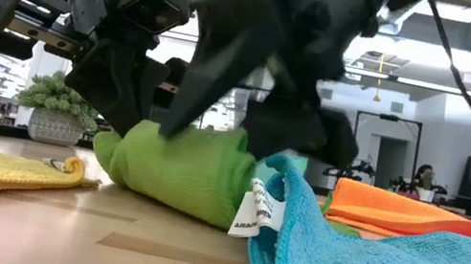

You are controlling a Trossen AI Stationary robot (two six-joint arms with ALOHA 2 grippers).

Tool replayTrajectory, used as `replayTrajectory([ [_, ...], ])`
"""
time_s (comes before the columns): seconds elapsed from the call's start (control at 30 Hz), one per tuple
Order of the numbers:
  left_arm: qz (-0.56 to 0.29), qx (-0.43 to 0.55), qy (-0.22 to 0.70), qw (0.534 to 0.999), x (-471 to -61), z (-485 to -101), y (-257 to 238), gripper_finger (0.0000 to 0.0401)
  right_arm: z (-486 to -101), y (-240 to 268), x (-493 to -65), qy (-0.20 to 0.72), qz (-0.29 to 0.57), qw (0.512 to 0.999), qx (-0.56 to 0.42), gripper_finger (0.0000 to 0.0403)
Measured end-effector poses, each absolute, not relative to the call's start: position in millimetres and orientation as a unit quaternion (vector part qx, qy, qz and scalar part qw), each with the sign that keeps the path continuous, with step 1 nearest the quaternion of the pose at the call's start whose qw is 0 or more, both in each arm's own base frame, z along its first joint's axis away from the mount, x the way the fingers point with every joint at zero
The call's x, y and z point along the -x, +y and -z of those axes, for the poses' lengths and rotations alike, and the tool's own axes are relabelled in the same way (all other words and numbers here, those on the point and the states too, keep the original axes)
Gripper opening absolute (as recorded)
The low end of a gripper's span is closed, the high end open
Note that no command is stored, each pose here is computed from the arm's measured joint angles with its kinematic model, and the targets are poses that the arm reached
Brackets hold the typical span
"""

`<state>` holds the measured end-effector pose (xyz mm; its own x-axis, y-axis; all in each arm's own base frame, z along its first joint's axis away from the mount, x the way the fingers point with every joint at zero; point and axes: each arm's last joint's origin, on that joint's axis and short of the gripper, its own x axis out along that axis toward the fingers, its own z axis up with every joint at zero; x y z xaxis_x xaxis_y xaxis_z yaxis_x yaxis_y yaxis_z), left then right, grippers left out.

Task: Roll microfiber towels into tight, uniform cylinder then place into a basket
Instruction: Roll the green towel

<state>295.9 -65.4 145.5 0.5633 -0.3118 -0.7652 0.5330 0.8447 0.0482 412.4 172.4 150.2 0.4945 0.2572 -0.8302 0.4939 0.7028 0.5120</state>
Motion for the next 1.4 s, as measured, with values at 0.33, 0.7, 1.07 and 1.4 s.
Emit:
replayTrajectory([
  [0.33,0.24,-0.134,0.401,0.874,-295.9,-145.5,-65.4,0.0,-182.9,168.6,-391.4,0.508,0.098,0.795,-0.316,0.0205],
  [0.7,0.227,-0.132,0.401,0.878,-296.6,-145.9,-64.8,0.0,-214.9,176.9,-364.9,0.486,0.124,0.835,-0.227,0.0202],
  [1.07,0.223,-0.129,0.402,0.879,-296.6,-145.8,-64.7,0.0,-208.3,195.4,-357.2,0.512,0.109,0.811,-0.262,0.02],
  [1.4,0.213,-0.127,0.407,0.879,-296.3,-145.5,-64.1,0.0,-214.8,215.5,-356.1,0.47,0.09,0.822,-0.308,0.02],
])
